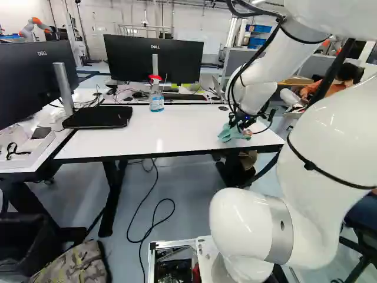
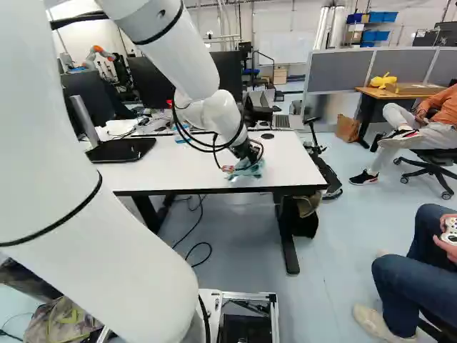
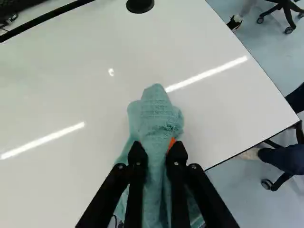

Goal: Clean the table with the green towel

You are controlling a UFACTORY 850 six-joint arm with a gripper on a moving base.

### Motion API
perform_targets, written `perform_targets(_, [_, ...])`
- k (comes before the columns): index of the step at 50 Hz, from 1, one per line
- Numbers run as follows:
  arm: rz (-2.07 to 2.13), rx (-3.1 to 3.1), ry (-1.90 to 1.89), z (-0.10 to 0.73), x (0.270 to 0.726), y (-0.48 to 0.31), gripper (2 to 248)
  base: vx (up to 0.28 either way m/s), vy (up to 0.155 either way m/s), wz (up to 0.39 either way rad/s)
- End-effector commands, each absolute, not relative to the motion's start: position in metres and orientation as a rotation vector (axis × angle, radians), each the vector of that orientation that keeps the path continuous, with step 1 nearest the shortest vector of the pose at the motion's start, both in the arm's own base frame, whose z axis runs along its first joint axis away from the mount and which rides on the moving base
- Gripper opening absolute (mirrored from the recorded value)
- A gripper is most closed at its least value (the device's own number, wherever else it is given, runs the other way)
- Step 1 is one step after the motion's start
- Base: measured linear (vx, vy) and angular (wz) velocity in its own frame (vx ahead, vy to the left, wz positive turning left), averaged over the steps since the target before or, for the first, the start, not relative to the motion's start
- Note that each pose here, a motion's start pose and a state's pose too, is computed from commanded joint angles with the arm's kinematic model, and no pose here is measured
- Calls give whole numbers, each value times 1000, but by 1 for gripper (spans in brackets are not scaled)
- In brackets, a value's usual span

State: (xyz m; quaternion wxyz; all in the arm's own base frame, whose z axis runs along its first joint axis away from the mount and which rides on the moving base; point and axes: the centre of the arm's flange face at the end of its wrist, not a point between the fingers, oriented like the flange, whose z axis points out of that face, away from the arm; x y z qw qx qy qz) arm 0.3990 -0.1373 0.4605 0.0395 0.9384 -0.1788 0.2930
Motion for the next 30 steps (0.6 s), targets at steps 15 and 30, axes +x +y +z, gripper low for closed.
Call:
perform_targets(15, [827,2925,-509,475,407,-126,57,0,0,0])
perform_targets(30, [755,2967,-475,490,419,-118,57,0,0,0])
